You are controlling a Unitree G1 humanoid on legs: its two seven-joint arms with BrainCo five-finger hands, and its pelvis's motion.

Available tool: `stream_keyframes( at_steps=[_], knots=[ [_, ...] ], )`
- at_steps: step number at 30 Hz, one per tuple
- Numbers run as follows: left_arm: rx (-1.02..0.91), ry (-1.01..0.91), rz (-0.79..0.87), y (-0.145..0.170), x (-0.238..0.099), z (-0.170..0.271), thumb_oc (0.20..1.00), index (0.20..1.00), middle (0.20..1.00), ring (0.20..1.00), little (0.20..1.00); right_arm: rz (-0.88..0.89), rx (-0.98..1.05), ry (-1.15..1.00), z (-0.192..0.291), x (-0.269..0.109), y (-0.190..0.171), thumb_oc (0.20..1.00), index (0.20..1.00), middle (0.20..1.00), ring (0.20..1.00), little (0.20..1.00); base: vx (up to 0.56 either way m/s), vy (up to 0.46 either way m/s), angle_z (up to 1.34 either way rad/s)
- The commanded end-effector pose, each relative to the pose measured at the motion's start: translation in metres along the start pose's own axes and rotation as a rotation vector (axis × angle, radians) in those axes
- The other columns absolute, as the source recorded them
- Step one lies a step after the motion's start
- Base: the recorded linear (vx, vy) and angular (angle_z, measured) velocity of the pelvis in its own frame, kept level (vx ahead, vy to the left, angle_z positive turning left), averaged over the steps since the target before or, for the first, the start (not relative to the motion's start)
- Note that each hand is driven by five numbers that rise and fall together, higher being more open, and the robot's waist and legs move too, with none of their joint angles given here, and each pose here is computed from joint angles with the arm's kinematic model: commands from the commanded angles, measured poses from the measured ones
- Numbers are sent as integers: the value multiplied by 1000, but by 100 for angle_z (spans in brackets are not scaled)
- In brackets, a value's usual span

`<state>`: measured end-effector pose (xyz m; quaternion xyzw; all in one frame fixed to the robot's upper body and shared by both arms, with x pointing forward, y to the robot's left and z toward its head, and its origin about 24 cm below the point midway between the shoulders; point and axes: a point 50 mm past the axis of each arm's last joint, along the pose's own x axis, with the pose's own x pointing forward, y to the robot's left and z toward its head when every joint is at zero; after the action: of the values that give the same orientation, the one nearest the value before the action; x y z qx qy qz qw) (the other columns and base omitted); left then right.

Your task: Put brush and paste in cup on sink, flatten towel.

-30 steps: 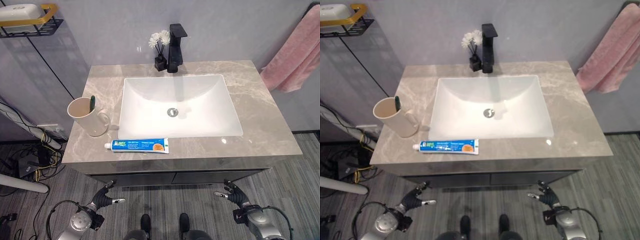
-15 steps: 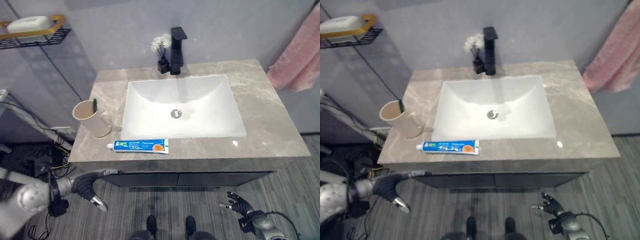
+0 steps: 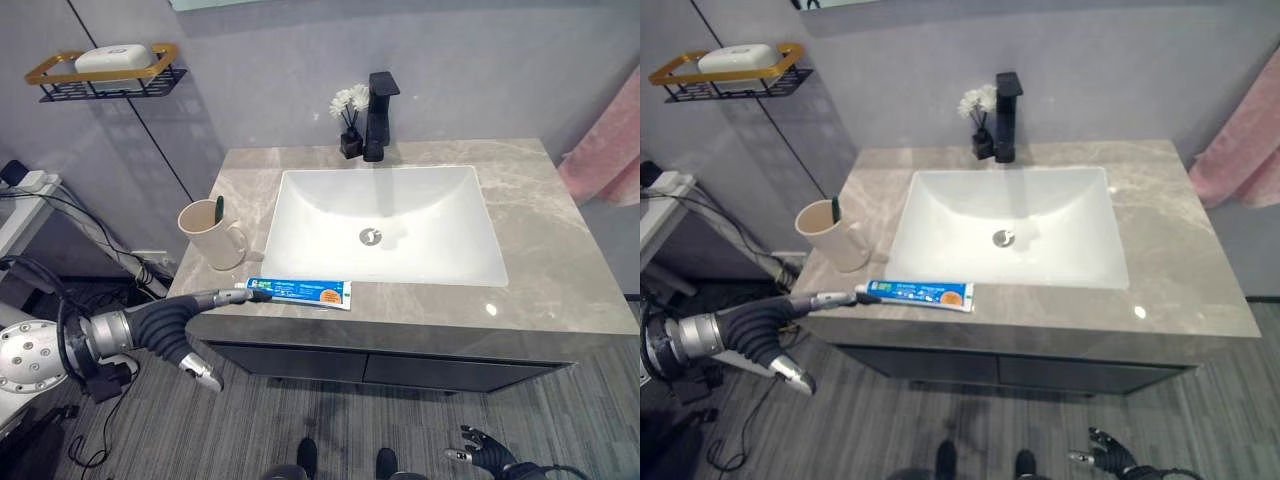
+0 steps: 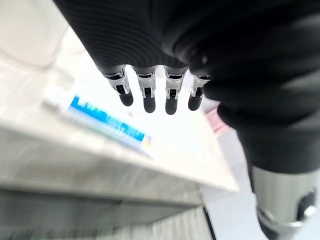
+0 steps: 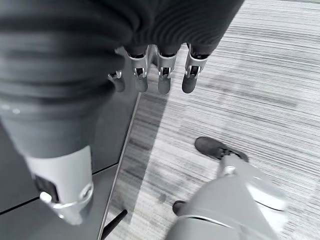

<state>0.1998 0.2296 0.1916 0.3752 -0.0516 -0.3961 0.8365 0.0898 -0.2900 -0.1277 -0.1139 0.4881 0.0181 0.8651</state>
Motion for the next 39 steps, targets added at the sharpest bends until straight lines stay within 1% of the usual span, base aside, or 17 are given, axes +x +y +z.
stream_keyframes(
  at_steps=[1,2,3,4,5,7,15,24,27,28,29,39],
  knots=[
    [-16,-23,313,8,-1,-31,1000,1000,1000,1000,1000,-49,17,-76,14,0,-6,1000,1000,1000,1000,1000,-5,55,-8],
    [-16,-24,313,8,-1,-31,1000,1000,1000,1000,1000,-50,18,-75,14,0,-6,1000,1000,1000,1000,1000,23,60,-23],
    [-19,52,336,-1,0,-51,1000,1000,1000,1000,1000,-55,22,-86,15,0,-6,1000,1000,1000,1000,1000,32,40,-30],
    [-19,51,336,-1,1,-51,1000,1000,1000,1000,1000,-57,22,-85,15,0,-7,1000,1000,1000,1000,1000,80,92,-47],
    [47,100,314,-8,4,-59,1000,1000,1000,1000,1000,-66,31,-91,14,-1,-7,1000,1000,1000,1000,1000,67,69,-38],
    [85,127,287,-13,7,-64,1000,1000,1000,1000,1000,-75,36,-87,12,-3,-8,1000,1000,1000,1000,1000,82,75,-24],
    [59,142,245,-30,17,-74,1000,1000,1000,1000,1000,-95,26,-70,9,-4,-10,1000,1000,1000,1000,1000,50,48,-13],
    [64,149,265,-30,19,-78,1000,1000,1000,1000,1000,-103,4,-105,21,-2,-14,1000,1000,1000,1000,1000,-14,17,-18],
    [121,160,274,-29,21,-79,1000,1000,1000,1000,1000,-106,-5,-118,26,-1,-15,1000,1000,1000,1000,1000,-9,-12,-10],
    [197,170,265,-29,24,-80,1000,1000,1000,1000,1000,-114,11,-121,26,0,-15,1000,1000,1000,1000,1000,0,0,0],
    [204,169,275,-28,24,-80,1000,1000,1000,1000,1000,-120,33,-131,28,0,-15,1000,1000,1000,1000,1000,0,0,0],
    [160,199,289,-39,31,-94,1000,1000,1000,1000,1000,-91,42,-176,36,2,-4,1000,1000,1000,1000,1000,0,0,0]
  ],
)
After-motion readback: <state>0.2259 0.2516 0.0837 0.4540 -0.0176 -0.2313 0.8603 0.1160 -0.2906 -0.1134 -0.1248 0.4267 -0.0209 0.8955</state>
